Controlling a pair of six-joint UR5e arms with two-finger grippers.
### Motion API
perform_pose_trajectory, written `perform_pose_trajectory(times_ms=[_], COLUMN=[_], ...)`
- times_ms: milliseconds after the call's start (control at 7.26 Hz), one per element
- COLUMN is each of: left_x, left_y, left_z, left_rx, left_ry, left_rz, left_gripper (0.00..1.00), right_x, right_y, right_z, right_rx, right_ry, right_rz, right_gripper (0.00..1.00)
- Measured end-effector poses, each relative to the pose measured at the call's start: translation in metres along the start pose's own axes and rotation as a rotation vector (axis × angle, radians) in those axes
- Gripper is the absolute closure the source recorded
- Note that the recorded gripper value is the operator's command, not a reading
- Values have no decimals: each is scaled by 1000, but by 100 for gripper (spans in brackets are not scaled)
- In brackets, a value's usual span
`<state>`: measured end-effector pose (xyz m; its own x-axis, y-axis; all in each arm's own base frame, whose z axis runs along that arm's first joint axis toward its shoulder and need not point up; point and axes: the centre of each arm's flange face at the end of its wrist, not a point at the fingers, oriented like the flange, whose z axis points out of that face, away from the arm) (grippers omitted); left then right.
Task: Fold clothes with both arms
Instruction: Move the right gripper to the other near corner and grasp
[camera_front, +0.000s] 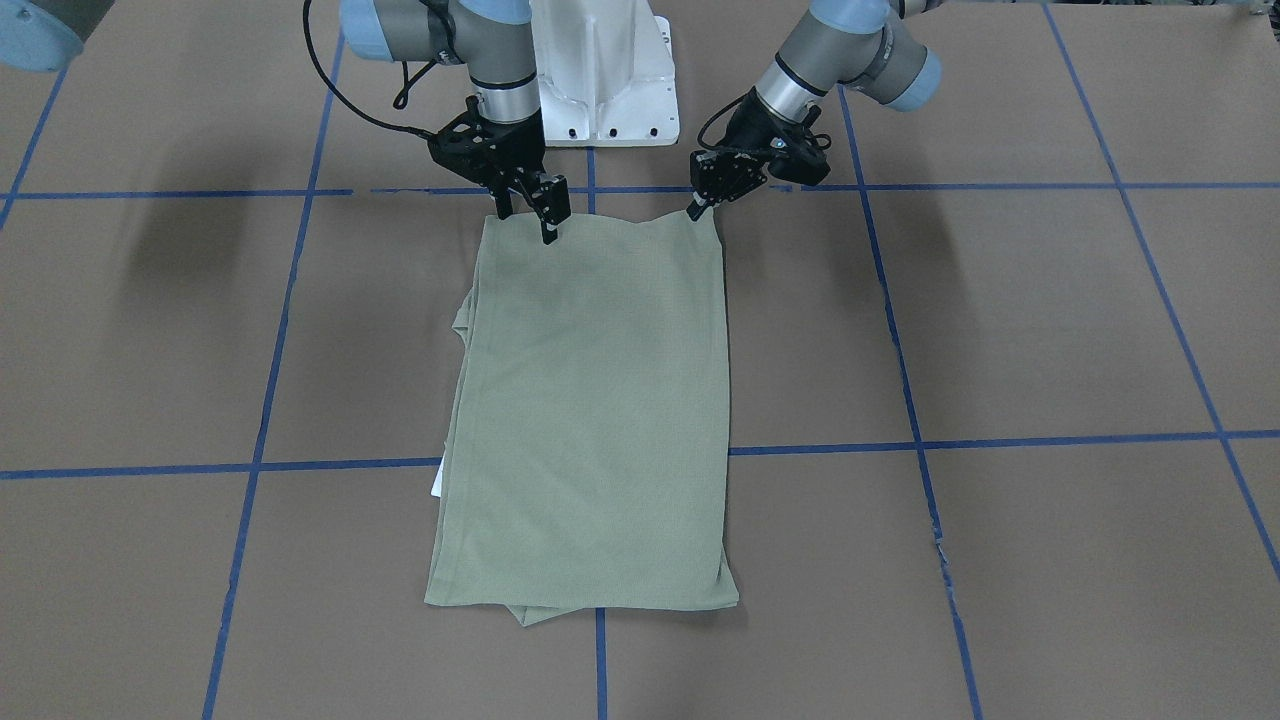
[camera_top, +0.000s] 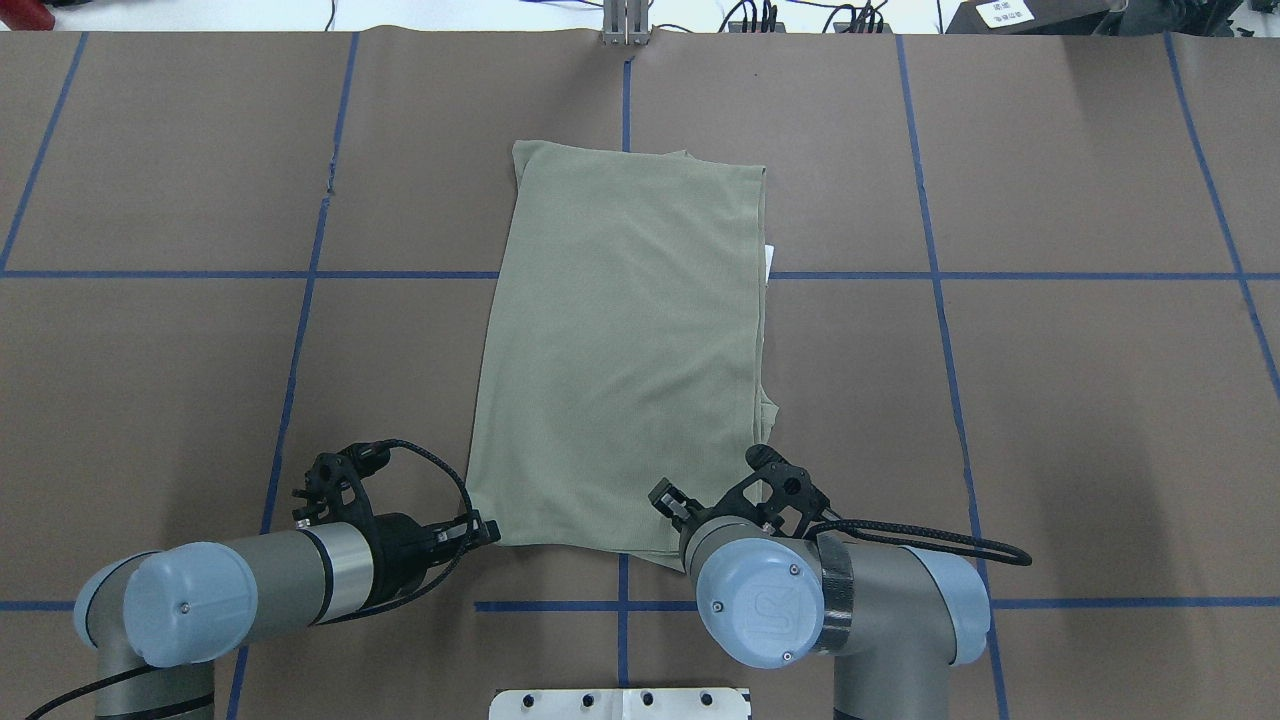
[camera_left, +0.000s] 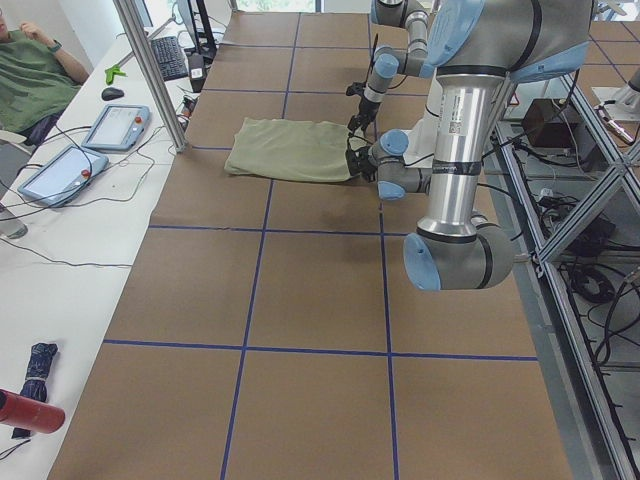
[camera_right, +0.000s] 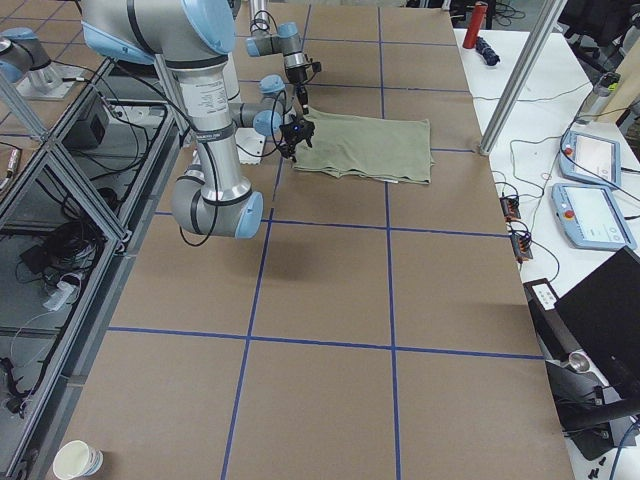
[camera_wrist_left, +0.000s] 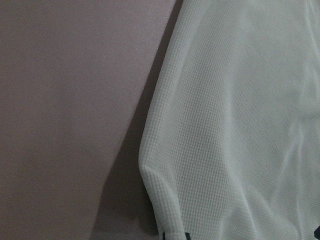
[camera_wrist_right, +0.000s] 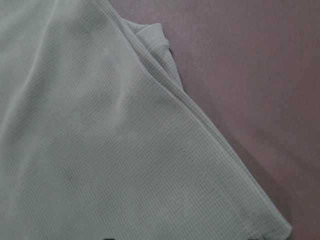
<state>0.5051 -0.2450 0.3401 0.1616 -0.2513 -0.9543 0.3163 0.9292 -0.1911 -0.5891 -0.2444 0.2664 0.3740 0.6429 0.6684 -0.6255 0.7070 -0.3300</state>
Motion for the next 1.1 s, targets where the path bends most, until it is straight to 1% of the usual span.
perform_pose_trajectory(times_ms=[138,276,413,689,827,1102], left_x=[1,1,2,2,3,7], left_y=[0,0,0,0,0,1], left_z=[-1,-2,-2,-3,-4,-8], left_rx=[0,0,0,-1,-2,-5], left_ry=[2,3,5,7,9,18], left_rz=[0,0,-1,-1,0,-1], left_gripper=[100,100,100,100,100,100], right_x=[0,0,0,-2,-4,-6], right_y=[1,1,1,2,2,3], right_z=[0,0,0,0,-2,-5], right_rx=[0,0,0,0,-2,-5], right_ry=[0,0,0,-1,-5,-11], right_rz=[0,0,0,1,4,6], right_gripper=[21,24,32,70,100,100])
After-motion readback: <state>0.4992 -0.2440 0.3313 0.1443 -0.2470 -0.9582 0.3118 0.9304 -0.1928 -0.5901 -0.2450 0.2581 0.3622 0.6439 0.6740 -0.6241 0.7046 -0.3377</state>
